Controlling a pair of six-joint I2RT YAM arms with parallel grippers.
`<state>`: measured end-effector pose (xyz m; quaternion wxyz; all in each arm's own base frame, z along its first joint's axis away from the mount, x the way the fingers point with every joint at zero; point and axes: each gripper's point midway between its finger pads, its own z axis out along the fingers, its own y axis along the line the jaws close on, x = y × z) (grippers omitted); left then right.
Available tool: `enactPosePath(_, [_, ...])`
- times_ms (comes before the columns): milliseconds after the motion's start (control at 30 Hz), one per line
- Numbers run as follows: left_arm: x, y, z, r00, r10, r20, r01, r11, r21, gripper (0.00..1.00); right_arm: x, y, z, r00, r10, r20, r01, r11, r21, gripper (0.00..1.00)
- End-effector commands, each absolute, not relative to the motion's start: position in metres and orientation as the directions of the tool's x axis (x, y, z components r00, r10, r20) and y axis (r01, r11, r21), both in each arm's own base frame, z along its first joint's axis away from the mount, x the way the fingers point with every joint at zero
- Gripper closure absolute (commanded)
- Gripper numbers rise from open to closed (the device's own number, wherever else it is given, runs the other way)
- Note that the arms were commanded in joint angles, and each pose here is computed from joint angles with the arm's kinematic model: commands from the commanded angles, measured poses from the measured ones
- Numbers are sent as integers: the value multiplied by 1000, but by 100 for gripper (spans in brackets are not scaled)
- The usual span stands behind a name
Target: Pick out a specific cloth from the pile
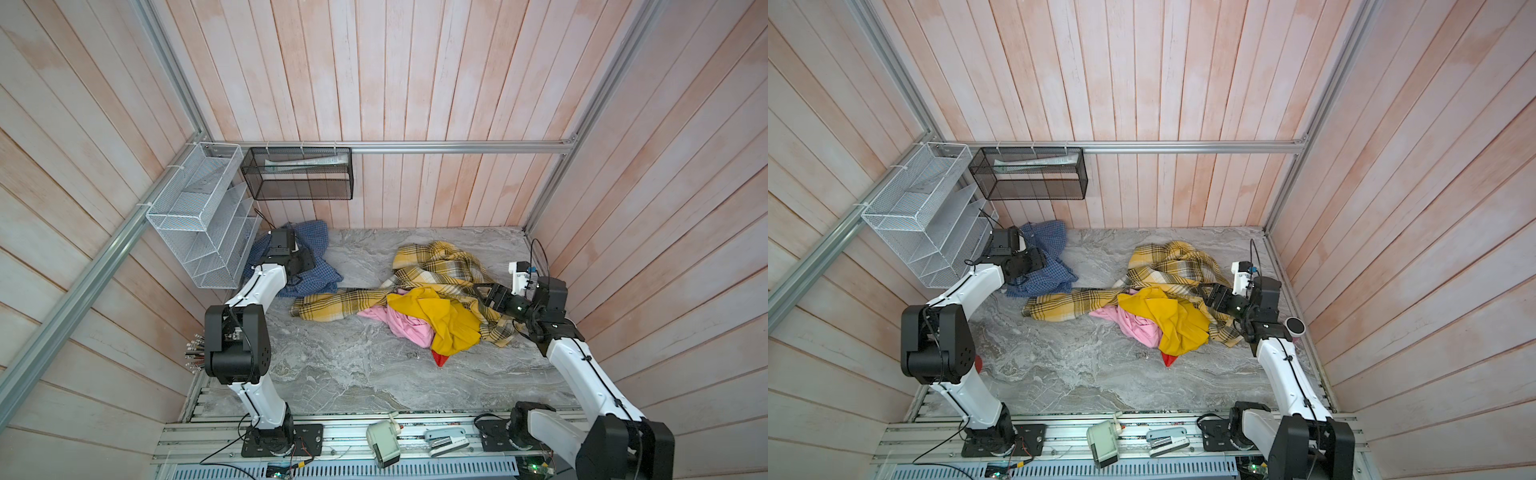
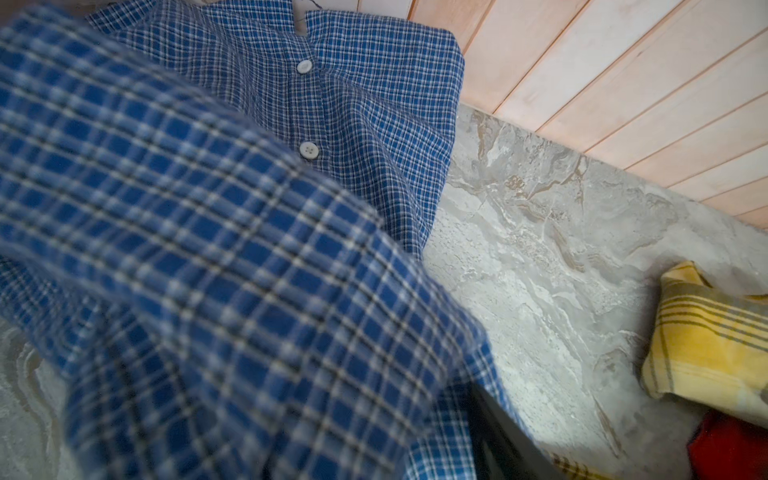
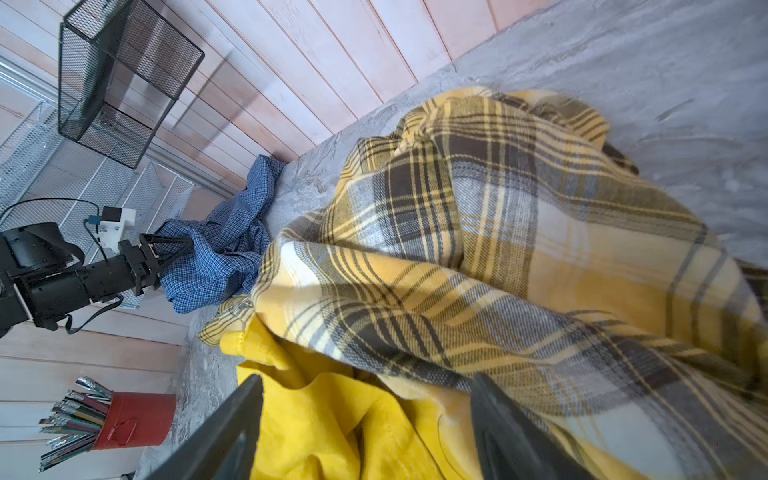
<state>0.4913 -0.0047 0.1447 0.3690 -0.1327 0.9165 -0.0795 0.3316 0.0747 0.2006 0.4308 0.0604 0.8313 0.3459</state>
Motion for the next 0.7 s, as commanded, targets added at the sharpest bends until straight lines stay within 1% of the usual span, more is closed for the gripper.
enactPosePath(0, [487,0,166,-670,-306,-676,-178,951,-254,25,330,68,223,-582,342,-738,-196,821,536,21])
enactPosePath(33, [485,1,167,-669,-314,-673,-180,948,-262,22,329,72,232,-566,315,-762,-217,835,506,21])
enactPosePath(67, [482,5,168,-667,-330,-668,-198,943,-269,17,328,78,244,-542,281,-792,-245,849,469,21])
enactPosePath(167, [475,12,167,-661,-384,-644,-210,919,-332,16,327,113,274,-466,160,-870,-358,866,350,22])
enactPosePath(233, [469,19,166,-648,-422,-634,-229,902,-366,16,326,152,287,-414,51,-909,-458,851,257,22])
enactPosePath(333, [463,26,170,-622,-449,-641,-233,888,-396,16,322,236,284,-341,-157,-927,-637,763,105,21])
enactPosePath(433, [462,32,171,-614,-454,-646,-244,887,-391,16,325,313,252,-308,-364,-879,-752,660,-10,22])
enactPosePath(467, [463,34,170,-613,-459,-643,-249,884,-394,16,326,337,240,-290,-427,-857,-781,623,-46,25])
enactPosePath(533, [465,38,169,-609,-477,-634,-260,875,-408,16,326,384,210,-234,-560,-795,-846,519,-117,35])
enactPosePath(600, [467,41,172,-598,-493,-632,-257,865,-431,16,328,414,182,-202,-648,-735,-876,455,-160,38])
enactPosePath(667, [469,44,175,-586,-505,-633,-255,857,-447,16,327,440,163,-163,-676,-719,-902,397,-169,38])
